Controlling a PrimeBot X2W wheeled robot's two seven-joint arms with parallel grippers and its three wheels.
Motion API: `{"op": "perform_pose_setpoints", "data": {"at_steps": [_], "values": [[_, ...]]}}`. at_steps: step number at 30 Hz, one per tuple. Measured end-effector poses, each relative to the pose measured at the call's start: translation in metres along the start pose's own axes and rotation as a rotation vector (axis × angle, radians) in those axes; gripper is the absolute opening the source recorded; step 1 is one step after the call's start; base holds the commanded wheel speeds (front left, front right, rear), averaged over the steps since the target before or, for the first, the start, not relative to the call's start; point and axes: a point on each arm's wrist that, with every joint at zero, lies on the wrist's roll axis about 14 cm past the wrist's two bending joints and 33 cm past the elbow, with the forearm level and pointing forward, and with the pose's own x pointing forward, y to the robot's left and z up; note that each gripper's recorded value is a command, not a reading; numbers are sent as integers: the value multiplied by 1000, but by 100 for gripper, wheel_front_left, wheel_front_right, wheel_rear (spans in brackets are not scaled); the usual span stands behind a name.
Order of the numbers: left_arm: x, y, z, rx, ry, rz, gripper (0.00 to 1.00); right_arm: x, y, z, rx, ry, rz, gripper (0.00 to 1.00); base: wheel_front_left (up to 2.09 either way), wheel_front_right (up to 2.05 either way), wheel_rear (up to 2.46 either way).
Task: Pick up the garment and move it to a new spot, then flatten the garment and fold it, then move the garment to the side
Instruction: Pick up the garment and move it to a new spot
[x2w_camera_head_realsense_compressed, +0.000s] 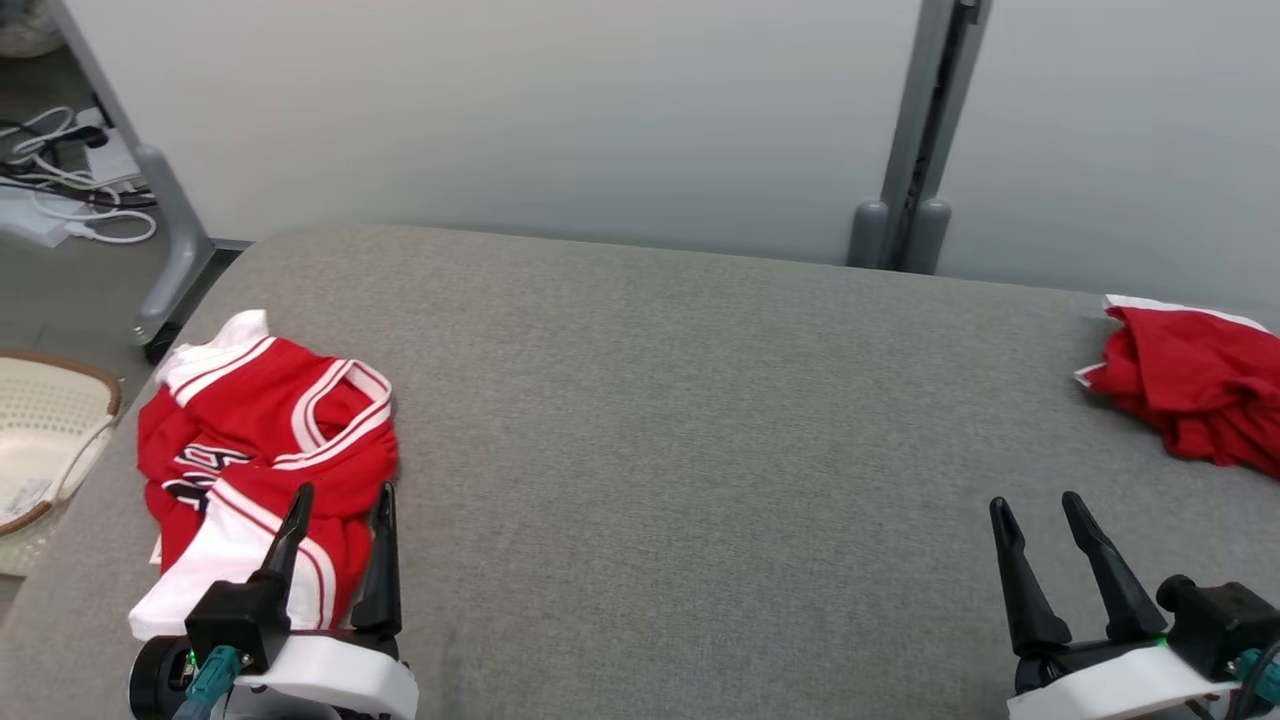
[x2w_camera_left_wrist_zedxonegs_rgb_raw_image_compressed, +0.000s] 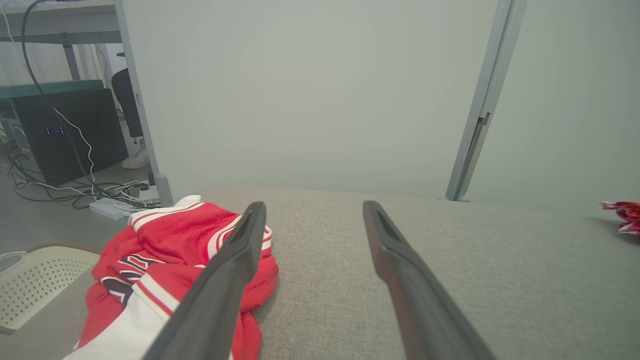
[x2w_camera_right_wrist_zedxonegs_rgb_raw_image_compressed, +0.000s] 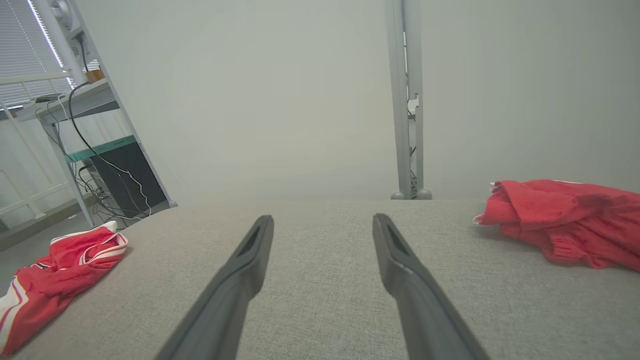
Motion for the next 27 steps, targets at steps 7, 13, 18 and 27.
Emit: {"op": "perform_pose_setpoints", "data": {"at_steps": [7, 13, 18, 27], "values": [[-21, 36, 3, 8, -6, 106, 100, 18, 38, -15, 23, 43, 117, 100, 0, 0, 0], [-41, 63, 6, 9, -15, 193, 100, 28, 71, -25, 36, 75, 216, 100, 0, 0, 0], [-56, 80, 8, 8, -23, 252, 100, 34, 94, -31, 42, 94, 286, 100, 0, 0, 0], [-68, 92, 10, 6, -29, 297, 100, 36, 110, -36, 47, 112, 332, 100, 0, 0, 0]]}}
